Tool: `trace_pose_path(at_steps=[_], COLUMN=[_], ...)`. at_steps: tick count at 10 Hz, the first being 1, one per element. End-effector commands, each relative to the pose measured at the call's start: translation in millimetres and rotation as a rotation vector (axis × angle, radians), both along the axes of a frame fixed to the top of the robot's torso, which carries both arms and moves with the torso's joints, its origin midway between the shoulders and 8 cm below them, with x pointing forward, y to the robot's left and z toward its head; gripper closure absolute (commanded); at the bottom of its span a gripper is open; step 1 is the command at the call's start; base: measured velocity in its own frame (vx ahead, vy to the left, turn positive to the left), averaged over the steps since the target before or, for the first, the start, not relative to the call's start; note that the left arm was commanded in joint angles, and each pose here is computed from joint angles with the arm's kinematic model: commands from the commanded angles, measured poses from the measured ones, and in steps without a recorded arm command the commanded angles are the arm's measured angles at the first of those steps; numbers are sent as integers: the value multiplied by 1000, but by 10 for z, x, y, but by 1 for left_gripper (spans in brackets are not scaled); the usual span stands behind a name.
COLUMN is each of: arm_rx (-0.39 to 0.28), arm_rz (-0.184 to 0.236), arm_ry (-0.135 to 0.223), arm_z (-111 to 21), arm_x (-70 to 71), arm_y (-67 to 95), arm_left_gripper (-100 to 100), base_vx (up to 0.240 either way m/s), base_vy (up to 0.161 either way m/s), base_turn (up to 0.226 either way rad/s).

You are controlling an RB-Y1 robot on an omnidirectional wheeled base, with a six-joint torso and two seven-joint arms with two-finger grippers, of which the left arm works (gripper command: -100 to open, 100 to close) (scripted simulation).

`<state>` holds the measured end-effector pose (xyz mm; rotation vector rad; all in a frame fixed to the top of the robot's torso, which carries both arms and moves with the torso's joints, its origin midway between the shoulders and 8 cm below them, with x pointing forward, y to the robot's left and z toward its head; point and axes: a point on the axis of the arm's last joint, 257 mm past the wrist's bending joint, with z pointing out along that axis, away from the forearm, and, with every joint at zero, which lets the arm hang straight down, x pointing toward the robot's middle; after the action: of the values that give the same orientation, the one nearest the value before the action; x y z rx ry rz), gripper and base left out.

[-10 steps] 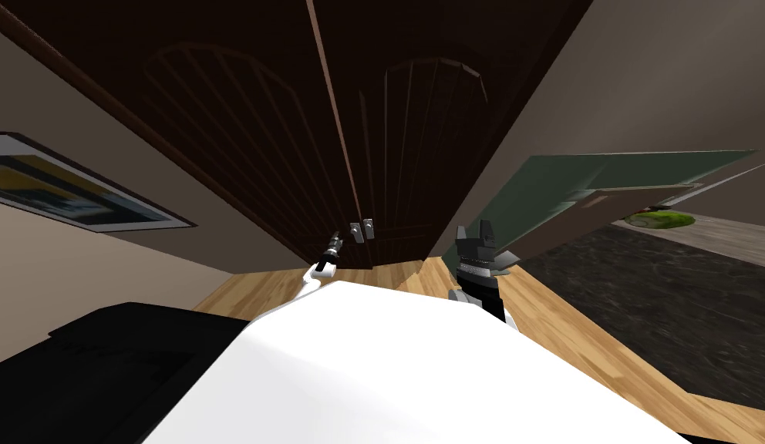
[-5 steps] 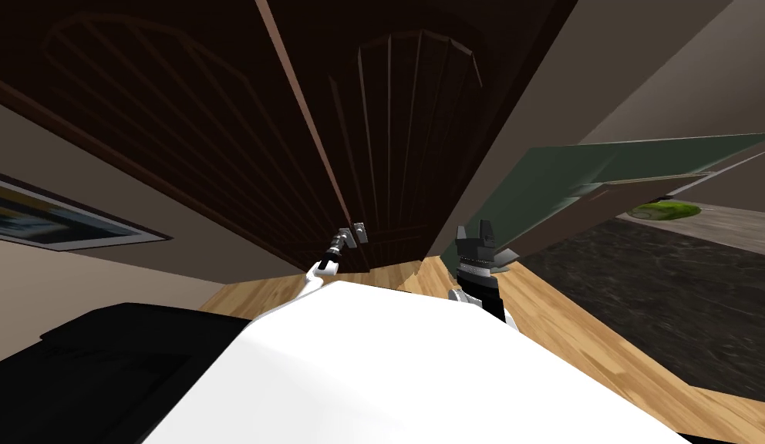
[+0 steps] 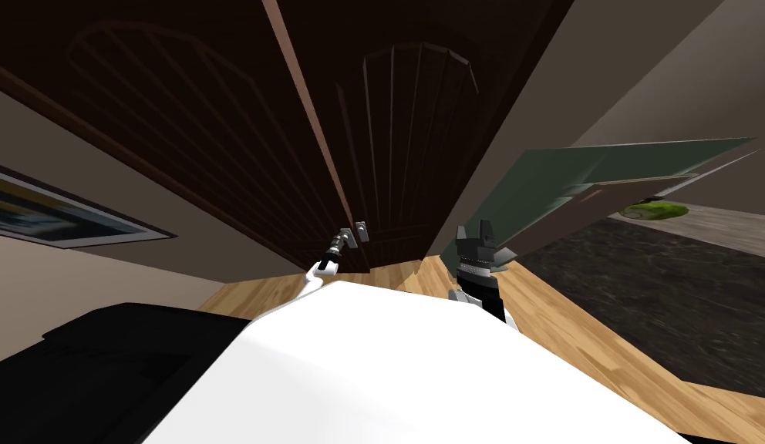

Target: Pull the door open

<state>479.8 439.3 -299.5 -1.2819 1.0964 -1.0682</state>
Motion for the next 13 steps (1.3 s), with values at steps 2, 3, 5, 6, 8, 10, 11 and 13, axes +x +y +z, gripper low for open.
trace_pose_path(at_steps=[2,3,5,6,8,10,11,13], arm_rx=[2,0,-6,-9,-10,1,3,4], arm_rz=[-2,-11,-31,-41,-45,-2,6,11], arm_ry=[9,6,-1,-5,-6,18,22,18], arm_z=[-29,-20,4,16,12,-84,-99,-91], arm_x=[-80,-84,-85,-84,-87,-172,-180,-147], arm_y=[19,-18,-114,-161,-177,45,85,88], arm_left_gripper=[-100,-100,-100,-100,-100,-100,-100,-100], base_vx=[-197,-212,-199,-199,-138,72,130,174], base_vy=[70,-46,-84,-89,-60,155,139,62], base_turn=[65,-8,-19,-23,-20,128,14,-23])
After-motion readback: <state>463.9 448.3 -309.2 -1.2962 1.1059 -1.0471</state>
